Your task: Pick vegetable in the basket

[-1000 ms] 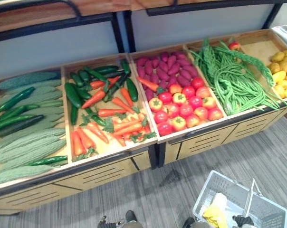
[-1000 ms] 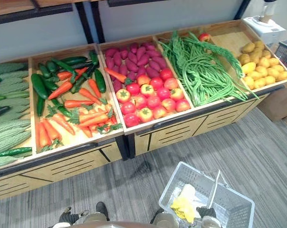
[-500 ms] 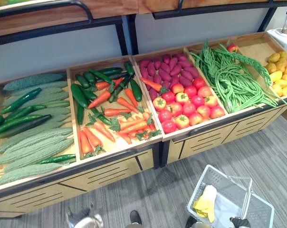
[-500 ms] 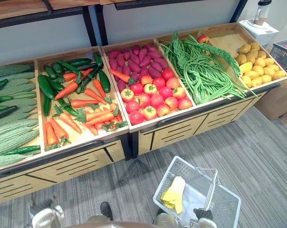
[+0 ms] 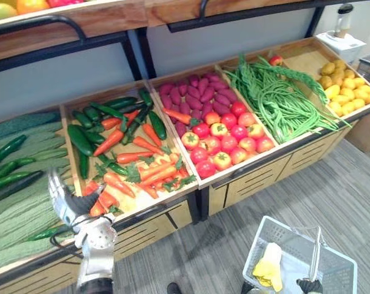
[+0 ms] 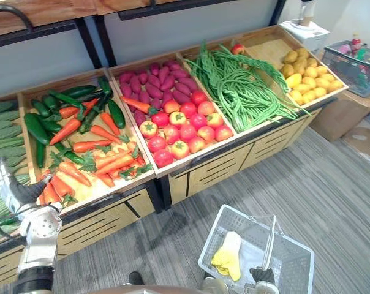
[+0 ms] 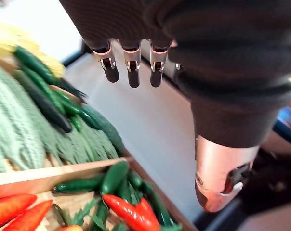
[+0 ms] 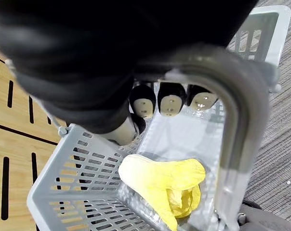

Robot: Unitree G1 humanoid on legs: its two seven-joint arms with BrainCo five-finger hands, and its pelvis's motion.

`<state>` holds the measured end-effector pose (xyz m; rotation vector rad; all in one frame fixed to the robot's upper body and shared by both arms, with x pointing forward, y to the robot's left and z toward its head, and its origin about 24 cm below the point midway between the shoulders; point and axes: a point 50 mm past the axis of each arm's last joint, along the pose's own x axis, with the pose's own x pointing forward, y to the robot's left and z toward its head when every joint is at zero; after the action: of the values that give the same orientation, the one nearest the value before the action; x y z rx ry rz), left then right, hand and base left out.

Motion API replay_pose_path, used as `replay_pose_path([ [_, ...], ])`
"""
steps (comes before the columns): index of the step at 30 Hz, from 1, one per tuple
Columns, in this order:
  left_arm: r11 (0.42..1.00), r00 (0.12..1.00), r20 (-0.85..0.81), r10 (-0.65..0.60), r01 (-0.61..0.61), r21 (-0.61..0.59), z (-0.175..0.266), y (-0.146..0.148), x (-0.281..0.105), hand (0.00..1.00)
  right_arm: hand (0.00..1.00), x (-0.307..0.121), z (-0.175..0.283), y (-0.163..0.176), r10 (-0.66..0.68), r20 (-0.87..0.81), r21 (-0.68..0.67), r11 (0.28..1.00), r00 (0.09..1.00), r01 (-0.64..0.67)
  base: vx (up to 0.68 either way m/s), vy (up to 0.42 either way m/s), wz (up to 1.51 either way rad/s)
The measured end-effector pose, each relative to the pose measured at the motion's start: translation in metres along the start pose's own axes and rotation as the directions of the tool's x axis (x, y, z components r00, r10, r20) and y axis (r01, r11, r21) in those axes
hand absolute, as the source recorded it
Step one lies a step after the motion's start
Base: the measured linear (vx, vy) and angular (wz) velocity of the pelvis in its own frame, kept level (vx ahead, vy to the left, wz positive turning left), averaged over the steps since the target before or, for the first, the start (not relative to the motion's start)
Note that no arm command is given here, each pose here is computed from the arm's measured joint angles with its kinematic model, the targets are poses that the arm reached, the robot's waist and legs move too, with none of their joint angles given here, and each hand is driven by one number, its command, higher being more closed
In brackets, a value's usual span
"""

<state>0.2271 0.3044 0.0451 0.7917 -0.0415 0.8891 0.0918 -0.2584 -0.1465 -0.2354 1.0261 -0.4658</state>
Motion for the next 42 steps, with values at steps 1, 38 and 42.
replay_pose_path([
  [1,0.998,0.999,0.04,-0.032,0.03,0.051,0.001,-0.001,0.007,0.0,1.0,0.001,0.004,0.0,0.006,0.017,-0.013,1.0,1.0,-0.006,-0.09,-0.008,-0.4],
  [38,0.783,0.74,0.381,-0.554,0.307,0.541,0.079,-0.058,0.045,0.0,1.0,0.01,0.069,0.0,0.037,0.227,-0.095,0.995,0.973,-0.016,0.0,-0.016,-0.04],
  [42,0.785,0.771,0.348,-0.534,0.299,0.543,0.075,-0.056,0.051,0.0,1.0,0.01,0.072,0.001,0.039,0.234,-0.097,0.995,0.971,-0.017,0.02,-0.014,0.01],
])
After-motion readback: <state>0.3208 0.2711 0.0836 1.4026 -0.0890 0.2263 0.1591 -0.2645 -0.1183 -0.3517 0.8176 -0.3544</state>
